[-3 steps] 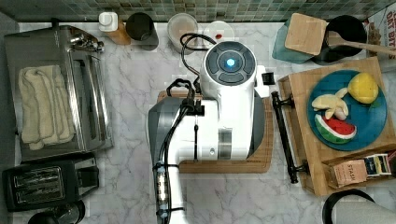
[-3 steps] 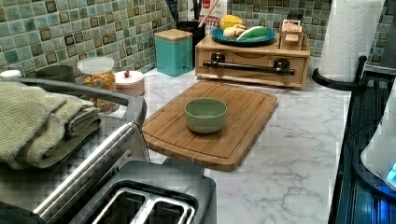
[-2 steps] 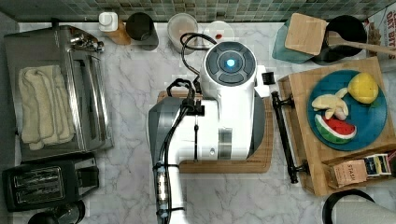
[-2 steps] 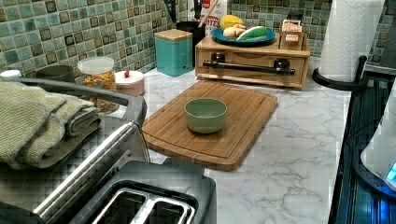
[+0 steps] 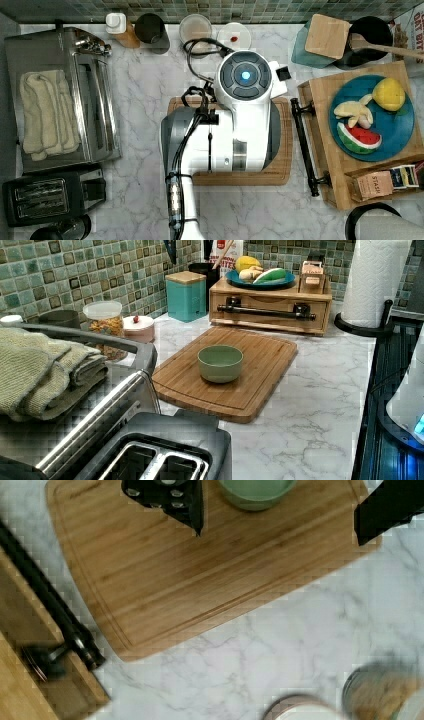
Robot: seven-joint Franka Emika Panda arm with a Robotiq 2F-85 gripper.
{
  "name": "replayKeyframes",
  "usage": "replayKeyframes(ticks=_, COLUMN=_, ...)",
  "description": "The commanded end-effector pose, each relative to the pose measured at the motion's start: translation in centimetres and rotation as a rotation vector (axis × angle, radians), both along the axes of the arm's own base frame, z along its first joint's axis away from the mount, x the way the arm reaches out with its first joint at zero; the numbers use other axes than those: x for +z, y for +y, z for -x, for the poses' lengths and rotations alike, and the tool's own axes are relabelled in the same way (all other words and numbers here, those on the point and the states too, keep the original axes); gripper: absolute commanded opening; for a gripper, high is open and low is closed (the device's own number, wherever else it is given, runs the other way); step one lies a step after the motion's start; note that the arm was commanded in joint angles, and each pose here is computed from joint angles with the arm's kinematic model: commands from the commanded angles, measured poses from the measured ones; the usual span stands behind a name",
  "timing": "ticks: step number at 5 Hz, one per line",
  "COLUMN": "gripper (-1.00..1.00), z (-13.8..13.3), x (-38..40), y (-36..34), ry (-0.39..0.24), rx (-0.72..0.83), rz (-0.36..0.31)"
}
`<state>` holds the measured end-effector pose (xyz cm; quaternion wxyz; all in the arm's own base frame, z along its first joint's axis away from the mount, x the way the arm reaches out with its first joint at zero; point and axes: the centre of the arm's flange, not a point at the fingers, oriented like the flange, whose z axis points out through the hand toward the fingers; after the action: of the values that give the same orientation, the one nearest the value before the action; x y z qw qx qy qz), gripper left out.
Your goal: Open the drawer.
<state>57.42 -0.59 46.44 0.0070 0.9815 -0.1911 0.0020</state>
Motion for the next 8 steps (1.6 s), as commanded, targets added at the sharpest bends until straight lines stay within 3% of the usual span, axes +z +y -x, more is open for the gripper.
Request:
replayKeyframes(ticks=1, gripper=1.0, z=4.0, x=-3.4, y=-11.0, ry=0.03, rx=0.5, rz=0.03)
replayKeyframes(ticks=2, gripper=1.0, z=4.8, x=-4.5, y=-14.8, ry=0.006, rx=0.57, rz=0.032)
replayKeyframes(ticks=4, gripper=1.0, z=6.5, x=-5.3, y=-18.7, ry=-0.002, rx=0.565, rz=0.098)
replayKeyframes(ticks=6, gripper=1.0, z=9.0, x=-8.9, y=-17.7, ry=-0.085, rx=0.586, rz=0.099)
replayKeyframes(ticks=8, gripper=1.0, z=11.0, x=-11.3, y=-15.4, ry=-0.101, rx=0.573, rz=0.098)
